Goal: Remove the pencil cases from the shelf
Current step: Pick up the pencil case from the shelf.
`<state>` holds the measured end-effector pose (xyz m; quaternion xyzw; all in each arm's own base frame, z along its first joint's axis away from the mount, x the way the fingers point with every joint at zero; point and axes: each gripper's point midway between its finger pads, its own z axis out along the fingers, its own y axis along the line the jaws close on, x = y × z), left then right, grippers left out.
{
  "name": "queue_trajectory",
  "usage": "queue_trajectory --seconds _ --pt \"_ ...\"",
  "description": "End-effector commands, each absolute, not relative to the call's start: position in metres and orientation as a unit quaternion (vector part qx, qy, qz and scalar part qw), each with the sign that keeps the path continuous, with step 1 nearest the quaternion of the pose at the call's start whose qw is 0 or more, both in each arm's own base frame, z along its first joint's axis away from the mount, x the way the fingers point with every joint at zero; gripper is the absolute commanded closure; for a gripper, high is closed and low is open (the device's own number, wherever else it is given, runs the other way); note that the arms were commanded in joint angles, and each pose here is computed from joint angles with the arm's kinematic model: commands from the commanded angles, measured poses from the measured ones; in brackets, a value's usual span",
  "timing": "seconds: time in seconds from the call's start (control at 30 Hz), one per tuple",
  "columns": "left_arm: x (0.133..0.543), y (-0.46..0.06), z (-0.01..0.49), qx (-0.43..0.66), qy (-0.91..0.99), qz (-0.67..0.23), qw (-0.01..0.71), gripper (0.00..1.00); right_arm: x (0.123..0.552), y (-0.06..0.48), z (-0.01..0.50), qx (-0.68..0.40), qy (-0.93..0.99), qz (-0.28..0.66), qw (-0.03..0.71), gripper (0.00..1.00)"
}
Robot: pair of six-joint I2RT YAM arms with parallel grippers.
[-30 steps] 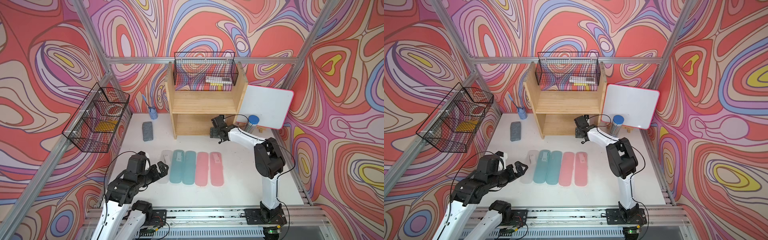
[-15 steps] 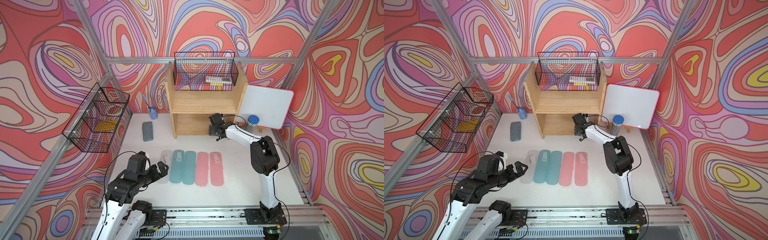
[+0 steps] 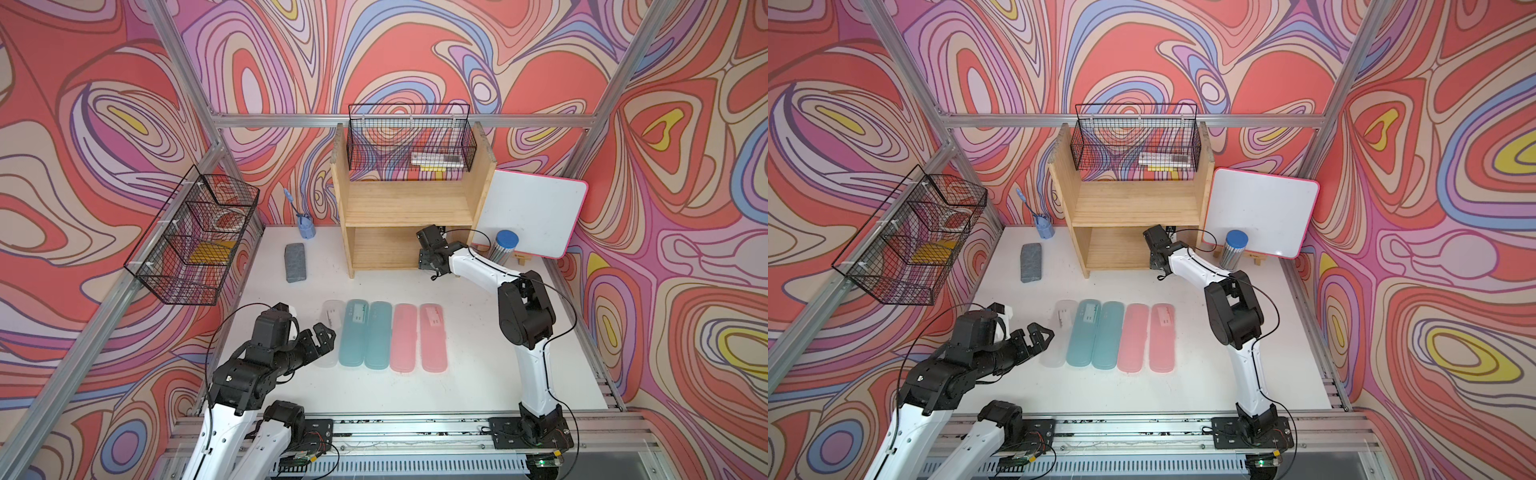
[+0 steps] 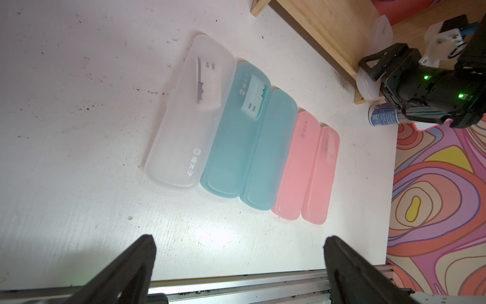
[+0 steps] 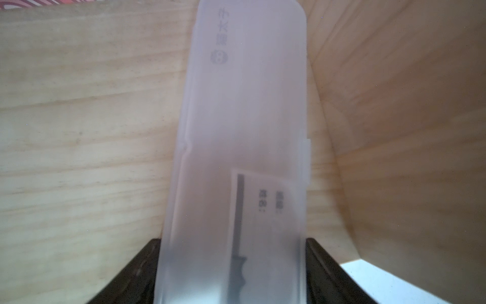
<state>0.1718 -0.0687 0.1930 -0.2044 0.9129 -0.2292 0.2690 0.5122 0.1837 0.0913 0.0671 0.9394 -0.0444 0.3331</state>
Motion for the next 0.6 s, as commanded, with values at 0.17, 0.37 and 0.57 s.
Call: queue_trajectory --seconds 0.17,0.37,0.57 --pt "0.171 -0.067 0.196 -0.214 0.909 -0.231 0.274 0.01 0.492 0.185 0.092 0.066 0.947 -0.002 0.315 0.35" --pt "0.172 -0.067 0.194 -0.215 0.907 -0.234 0.278 0.01 0.469 0.190 0.108 0.052 0.943 0.020 0.328 0.35" --pt "0.172 -0.066 0.193 -0.214 0.905 -0.234 0.284 0.01 0.435 0.195 0.120 0.030 0.940 0.038 0.337 0.35"
